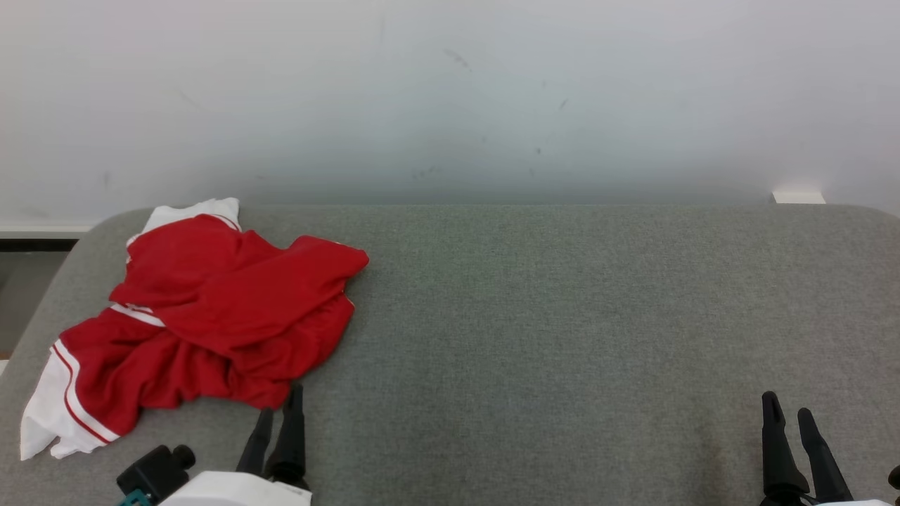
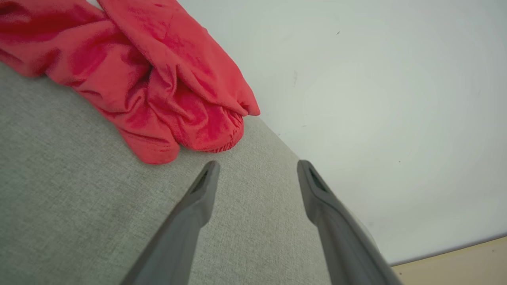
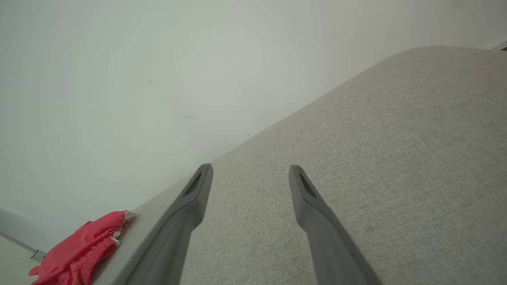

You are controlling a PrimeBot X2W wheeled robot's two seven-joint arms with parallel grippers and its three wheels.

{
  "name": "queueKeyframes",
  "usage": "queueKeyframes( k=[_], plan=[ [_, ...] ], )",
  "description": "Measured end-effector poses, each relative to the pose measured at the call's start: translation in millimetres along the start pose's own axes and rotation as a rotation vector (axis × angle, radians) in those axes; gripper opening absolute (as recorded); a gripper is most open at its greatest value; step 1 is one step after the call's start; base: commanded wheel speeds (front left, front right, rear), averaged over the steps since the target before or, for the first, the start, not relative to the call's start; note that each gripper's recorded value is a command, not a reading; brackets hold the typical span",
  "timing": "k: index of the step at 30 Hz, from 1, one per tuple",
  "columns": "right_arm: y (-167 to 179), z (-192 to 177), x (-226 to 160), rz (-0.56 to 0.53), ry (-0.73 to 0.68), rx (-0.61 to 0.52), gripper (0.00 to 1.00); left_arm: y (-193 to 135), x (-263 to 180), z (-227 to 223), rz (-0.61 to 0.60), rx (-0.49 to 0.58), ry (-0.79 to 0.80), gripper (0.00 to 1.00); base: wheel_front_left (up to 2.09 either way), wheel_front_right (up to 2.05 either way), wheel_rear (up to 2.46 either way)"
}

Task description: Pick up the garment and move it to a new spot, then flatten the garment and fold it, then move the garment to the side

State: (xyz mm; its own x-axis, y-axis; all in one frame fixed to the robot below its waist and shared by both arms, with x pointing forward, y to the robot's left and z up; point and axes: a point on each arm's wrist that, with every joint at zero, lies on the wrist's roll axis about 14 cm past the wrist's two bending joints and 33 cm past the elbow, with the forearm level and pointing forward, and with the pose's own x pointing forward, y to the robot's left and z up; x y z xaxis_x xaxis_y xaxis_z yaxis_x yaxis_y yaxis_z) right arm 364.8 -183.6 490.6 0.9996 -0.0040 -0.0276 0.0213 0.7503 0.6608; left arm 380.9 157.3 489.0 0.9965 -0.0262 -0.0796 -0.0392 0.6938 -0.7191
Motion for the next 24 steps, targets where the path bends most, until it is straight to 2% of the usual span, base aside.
queueKeyframes(
  k=[24],
  plan=[
    [4.0,-0.2,-5.5,0.033,-0.019,-0.263,1.00,-8.2,-1.2,-1.2,-0.026,0.308,-0.037,1.00,0.00,0.00,0.00]
  ],
)
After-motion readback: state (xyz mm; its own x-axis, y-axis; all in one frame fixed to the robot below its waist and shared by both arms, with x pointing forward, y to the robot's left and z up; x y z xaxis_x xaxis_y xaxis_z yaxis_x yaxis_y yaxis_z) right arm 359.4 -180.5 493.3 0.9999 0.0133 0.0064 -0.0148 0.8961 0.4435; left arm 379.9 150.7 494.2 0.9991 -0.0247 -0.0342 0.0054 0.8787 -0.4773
